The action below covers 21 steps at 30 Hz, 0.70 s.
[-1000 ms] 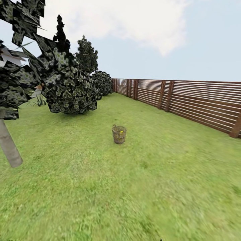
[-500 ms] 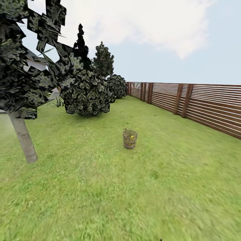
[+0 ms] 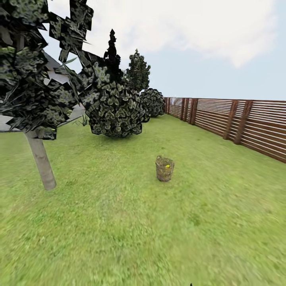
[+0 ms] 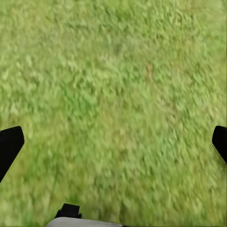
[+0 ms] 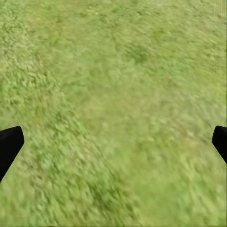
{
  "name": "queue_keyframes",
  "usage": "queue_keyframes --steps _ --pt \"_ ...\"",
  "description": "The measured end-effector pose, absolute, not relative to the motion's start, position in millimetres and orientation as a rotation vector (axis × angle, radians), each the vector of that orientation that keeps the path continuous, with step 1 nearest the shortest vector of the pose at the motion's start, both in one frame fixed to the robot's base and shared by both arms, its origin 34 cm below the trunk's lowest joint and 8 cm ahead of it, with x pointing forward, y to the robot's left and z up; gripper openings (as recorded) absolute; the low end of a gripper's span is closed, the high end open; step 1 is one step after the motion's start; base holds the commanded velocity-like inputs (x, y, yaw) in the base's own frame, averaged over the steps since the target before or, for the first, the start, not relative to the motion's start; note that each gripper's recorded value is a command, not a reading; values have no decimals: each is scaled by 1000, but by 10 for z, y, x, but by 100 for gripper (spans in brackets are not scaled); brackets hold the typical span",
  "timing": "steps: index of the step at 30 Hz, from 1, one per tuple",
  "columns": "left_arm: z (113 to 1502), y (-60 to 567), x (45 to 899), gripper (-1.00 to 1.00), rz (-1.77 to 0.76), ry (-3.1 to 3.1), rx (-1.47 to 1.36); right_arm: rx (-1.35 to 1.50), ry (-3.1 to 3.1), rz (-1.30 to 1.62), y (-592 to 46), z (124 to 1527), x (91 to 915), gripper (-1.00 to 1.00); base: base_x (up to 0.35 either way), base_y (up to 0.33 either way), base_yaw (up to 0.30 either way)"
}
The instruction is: Take the three Easter eggs out of the wicker basket on the lawn in the garden, then place them on the lawn next to a single tree (choose any tree) so that all three eggs are next to the same tree and none are left in the basket.
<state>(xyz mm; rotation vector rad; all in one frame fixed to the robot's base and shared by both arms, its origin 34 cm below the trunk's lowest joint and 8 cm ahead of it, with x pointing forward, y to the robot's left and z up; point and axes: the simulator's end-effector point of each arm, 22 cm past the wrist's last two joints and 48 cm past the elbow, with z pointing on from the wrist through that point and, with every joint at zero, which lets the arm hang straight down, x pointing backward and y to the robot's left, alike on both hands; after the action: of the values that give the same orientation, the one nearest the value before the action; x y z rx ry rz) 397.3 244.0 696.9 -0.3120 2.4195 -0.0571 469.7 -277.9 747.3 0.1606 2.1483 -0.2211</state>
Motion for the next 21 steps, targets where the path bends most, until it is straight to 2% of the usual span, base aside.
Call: queue_keyframes --steps 21 --pt "6967 2445 3972 100 -56 2420 -316 159 2148 -221 -2778 7472 4698 100 246 -242 6"
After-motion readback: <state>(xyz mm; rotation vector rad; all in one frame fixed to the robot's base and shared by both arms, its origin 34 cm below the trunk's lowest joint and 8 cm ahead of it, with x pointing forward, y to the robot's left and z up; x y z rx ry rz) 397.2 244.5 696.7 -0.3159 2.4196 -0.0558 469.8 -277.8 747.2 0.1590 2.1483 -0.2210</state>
